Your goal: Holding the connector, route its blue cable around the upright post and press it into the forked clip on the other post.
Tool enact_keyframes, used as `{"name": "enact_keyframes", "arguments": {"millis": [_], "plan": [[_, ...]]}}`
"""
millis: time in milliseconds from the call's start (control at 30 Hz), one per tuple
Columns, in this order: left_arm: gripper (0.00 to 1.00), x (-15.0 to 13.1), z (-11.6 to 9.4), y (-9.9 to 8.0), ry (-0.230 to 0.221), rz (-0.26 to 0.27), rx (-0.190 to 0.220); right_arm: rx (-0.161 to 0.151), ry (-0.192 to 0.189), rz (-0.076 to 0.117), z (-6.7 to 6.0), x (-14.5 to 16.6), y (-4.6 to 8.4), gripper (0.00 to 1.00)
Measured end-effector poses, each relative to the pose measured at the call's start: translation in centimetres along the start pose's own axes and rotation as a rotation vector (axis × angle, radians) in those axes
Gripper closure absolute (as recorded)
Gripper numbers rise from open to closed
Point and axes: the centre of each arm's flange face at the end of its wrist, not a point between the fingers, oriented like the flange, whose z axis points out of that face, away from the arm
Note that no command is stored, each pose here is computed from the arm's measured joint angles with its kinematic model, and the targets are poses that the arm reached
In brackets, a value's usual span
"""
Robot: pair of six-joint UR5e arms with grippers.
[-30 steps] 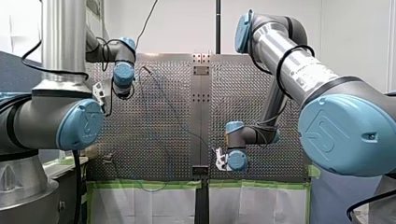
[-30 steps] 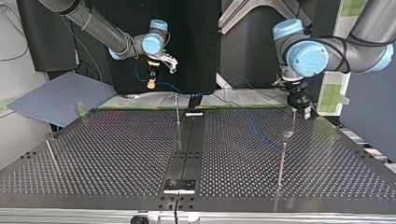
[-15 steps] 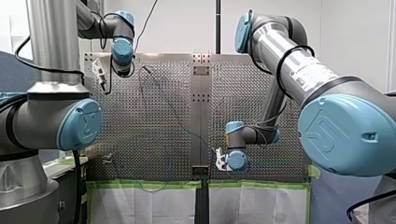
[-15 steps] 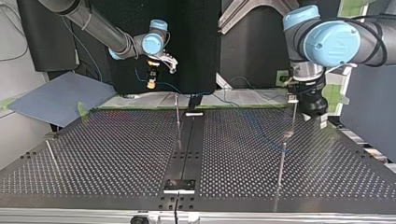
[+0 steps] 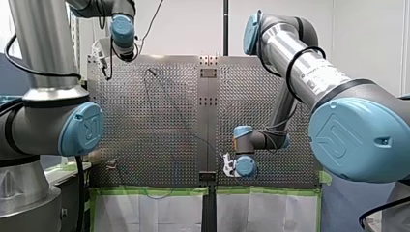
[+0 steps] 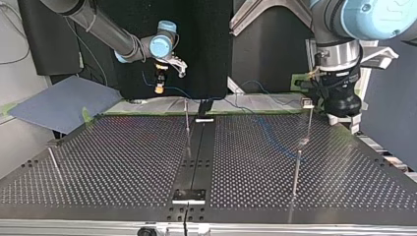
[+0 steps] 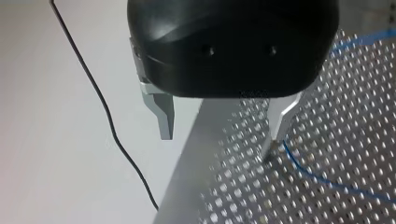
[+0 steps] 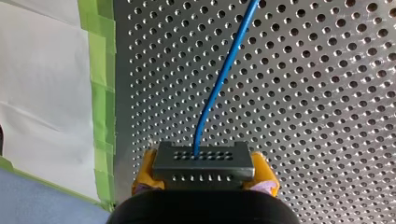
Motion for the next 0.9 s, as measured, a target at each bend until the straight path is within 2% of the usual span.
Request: {"name": "enact_keyframes", "arguments": {"millis": [233,700,900], "plan": [[0.0,-2.0,-2.2,-0.5,0.003,-0.007,0.06,0.0,0.002,0.001,0.1,0.1,0.0,0.62],[0.0,-5.0,-6.7,-1.2,-0.047,-0.036,0.217,0.0,0.002,-0.001,0.1,0.1,0.0,0.62],[0.0,-3.8,-6.4,-1.6,-0.008,-0.001,0.258,0.0,0.001,-0.002,0.1,0.1,0.0,0.62]]}}
